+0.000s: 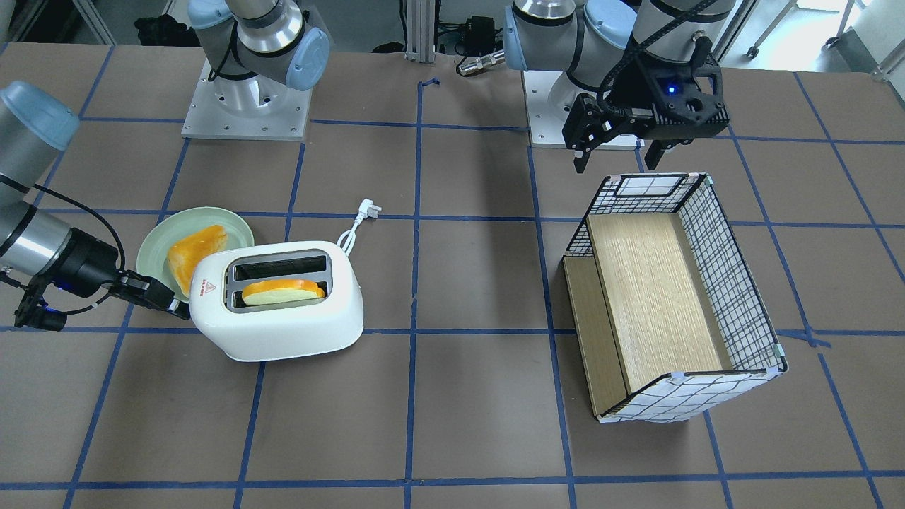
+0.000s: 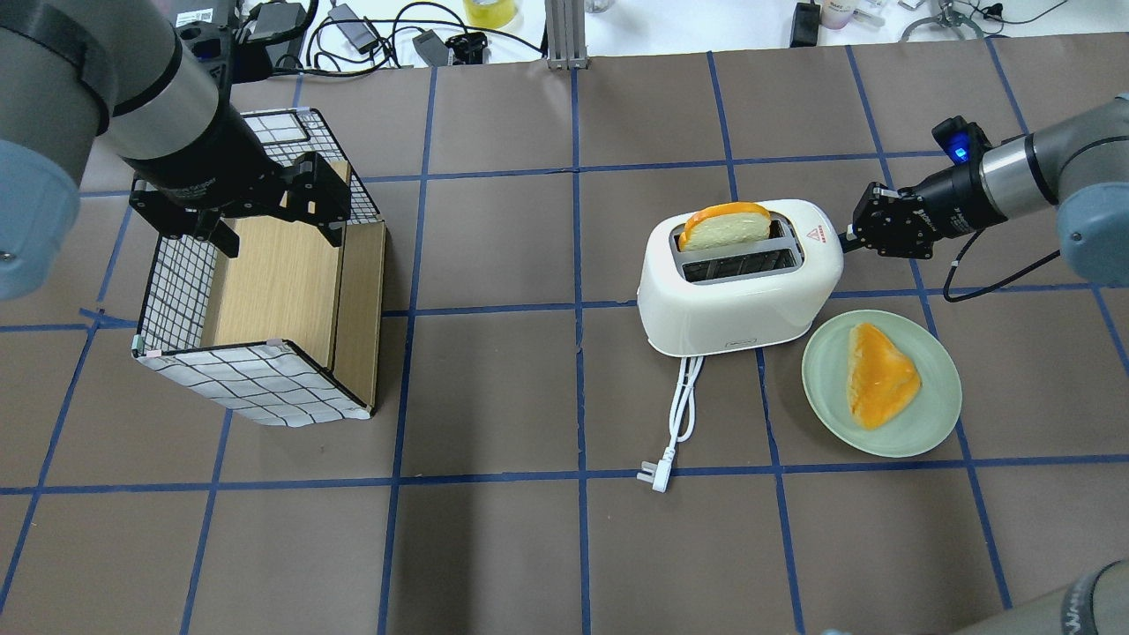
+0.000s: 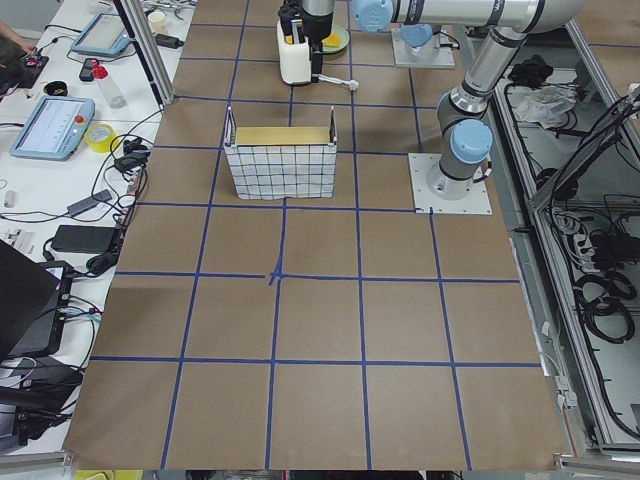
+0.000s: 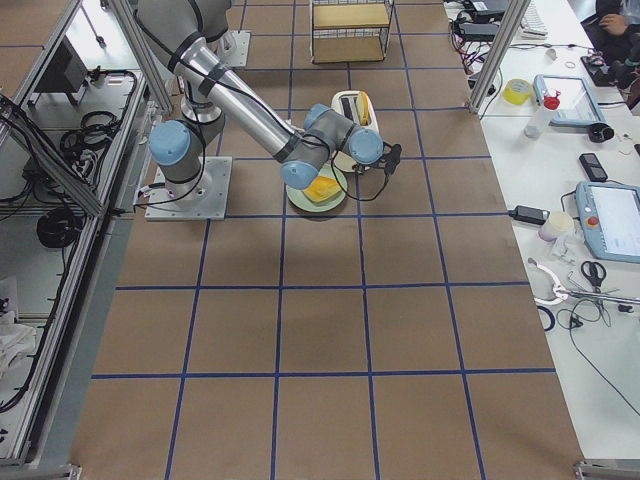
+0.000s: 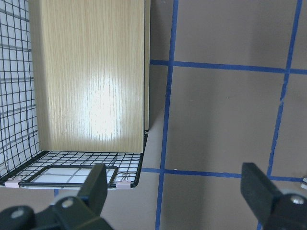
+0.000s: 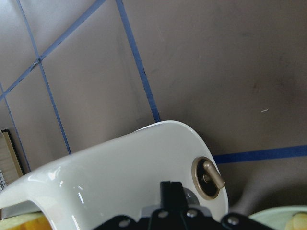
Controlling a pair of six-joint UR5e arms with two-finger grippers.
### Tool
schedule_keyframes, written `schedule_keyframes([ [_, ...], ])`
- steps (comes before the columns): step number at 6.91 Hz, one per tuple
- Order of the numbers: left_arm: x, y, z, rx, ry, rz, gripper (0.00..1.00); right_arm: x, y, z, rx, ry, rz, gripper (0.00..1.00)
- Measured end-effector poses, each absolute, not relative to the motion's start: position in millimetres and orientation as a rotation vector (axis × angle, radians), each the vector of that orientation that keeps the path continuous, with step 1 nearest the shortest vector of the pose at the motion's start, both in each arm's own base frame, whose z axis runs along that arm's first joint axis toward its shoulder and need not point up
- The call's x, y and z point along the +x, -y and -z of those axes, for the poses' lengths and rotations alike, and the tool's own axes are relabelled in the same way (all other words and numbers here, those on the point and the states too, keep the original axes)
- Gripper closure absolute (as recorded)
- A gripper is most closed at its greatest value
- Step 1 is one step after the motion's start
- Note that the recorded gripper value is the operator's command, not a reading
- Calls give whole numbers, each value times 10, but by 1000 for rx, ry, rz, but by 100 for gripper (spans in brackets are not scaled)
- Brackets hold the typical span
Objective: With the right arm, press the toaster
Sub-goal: 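Press the toaster lever down with the right gripper, then release the lever and lift the right gripper off it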
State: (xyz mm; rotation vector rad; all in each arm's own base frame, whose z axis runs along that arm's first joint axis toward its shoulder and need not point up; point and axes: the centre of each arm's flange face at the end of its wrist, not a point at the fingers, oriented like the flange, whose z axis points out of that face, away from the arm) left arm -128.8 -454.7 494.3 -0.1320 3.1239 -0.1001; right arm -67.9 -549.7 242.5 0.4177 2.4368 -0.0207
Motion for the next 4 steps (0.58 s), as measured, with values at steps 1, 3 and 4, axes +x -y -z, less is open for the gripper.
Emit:
schedule_keyframes([
  [1, -1288, 4547, -4943, -132, -3124, 100, 0, -675, 5488, -2380, 417, -2438, 24, 100],
  [3, -1288, 4547, -4943, -132, -3124, 100, 0, -666, 5471, -2333, 417, -2439, 27, 100],
  [4, -1289, 4547, -4943, -132, -3125, 100, 0, -665, 5470, -2328, 417, -2439, 28, 100],
])
